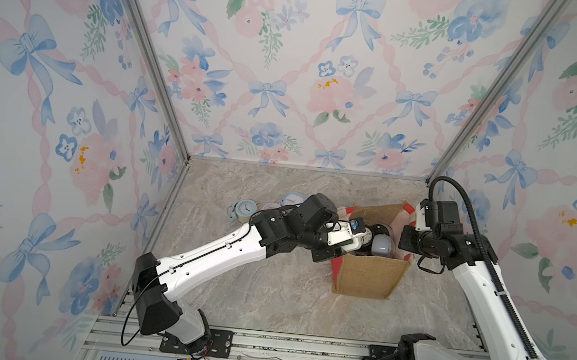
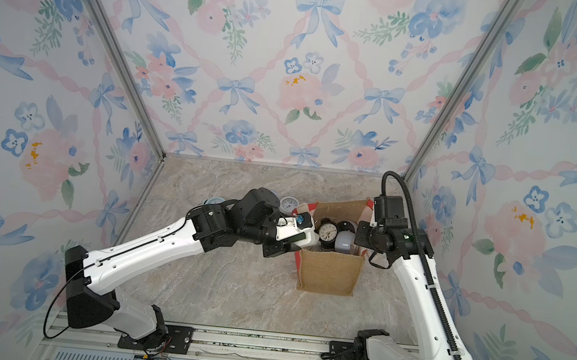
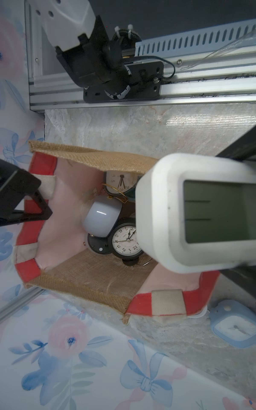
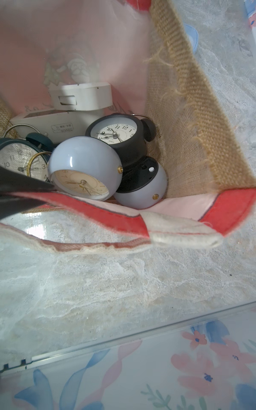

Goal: Put the alarm clock into the canvas bag
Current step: Place the alarm at the canvas bag.

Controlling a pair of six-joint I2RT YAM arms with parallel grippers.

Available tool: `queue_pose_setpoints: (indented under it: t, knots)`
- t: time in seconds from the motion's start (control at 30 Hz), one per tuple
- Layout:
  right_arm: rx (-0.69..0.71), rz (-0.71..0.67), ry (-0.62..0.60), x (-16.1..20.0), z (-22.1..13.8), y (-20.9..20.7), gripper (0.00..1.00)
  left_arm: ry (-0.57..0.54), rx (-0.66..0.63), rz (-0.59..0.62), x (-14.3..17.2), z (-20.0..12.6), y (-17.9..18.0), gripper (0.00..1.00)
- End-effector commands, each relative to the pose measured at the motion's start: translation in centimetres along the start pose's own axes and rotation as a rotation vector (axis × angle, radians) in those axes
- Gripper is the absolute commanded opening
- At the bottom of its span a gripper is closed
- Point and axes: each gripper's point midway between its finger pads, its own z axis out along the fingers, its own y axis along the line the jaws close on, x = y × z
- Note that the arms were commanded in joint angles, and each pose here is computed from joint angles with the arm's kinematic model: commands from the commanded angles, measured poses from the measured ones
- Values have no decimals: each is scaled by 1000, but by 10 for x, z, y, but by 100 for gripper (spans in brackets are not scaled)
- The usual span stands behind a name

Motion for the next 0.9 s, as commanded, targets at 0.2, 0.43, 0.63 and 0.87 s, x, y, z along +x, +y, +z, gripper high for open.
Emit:
queue_pose_setpoints:
  t: [0.2, 0.43, 0.63, 0.87]
  knots:
    - [-10, -7, -30, 8, -15, -2, 20, -3, -41, -52, -28, 39, 17, 34]
    - [2, -2, -26, 19, -21, -8, 23, -31, 32, -10, -47, 63, 7, 34]
    - [15, 0, -23, 28, -23, -15, 30, 15, 95, 2, -34, 96, -8, 34]
    - [20, 1, -18, 31, -23, -17, 31, 65, 159, -10, -15, 122, -24, 35]
